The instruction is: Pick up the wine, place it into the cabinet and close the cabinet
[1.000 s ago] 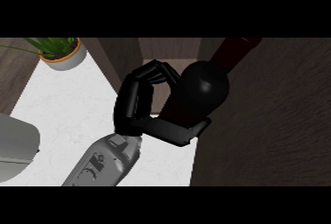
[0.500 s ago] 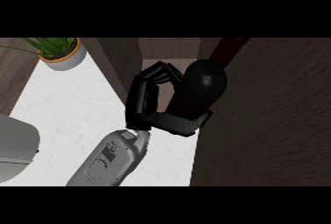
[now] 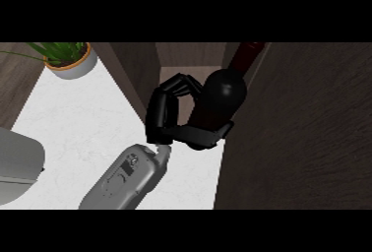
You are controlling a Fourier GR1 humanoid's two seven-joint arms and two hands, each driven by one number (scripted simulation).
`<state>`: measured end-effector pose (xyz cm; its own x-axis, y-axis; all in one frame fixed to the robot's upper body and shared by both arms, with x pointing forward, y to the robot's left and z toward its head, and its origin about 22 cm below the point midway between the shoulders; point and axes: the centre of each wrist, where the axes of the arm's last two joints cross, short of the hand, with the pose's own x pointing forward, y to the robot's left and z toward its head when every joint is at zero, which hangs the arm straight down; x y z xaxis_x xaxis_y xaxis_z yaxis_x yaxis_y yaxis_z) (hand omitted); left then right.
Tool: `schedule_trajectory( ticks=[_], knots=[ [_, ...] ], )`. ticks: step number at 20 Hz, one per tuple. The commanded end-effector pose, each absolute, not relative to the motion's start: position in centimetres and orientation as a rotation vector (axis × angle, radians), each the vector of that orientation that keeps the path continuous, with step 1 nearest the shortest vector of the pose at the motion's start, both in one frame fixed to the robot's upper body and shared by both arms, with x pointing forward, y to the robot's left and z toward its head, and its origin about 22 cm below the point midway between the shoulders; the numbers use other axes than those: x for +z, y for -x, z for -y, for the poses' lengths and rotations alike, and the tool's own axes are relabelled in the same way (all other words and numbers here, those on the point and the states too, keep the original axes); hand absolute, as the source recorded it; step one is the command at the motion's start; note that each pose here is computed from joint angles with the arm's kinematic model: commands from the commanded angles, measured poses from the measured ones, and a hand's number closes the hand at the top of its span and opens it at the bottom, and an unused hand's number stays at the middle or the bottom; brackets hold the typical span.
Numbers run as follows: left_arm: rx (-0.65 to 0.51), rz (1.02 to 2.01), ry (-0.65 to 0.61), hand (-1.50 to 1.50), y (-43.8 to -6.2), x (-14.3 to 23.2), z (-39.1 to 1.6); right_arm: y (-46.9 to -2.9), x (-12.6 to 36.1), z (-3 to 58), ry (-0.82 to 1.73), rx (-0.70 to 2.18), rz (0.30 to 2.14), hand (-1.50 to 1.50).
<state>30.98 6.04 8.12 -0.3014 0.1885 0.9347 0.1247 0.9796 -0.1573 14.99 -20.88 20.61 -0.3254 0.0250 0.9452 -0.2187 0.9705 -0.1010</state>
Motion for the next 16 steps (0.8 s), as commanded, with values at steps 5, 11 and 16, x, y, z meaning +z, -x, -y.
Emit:
schedule_trajectory(
  ticks=[5, 11, 16],
  knots=[
    [-0.013, 1.895, 0.105, 1.5, -31.4, 2.5, -7.1, -12.9, 21.7, 21.9, -0.175, 0.25, 1.939, -1.5],
    [0.027, 1.914, 0.066, 1.5, -33.5, 3.9, -6.6, -12.9, 21.4, 21.5, -0.182, 0.243, 1.947, -1.5],
    [0.054, 1.917, 0.064, 1.5, -34.6, 3.1, -7.7, -13.4, 20.9, 19.9, -0.167, 0.227, 1.93, -1.5]
  ],
)
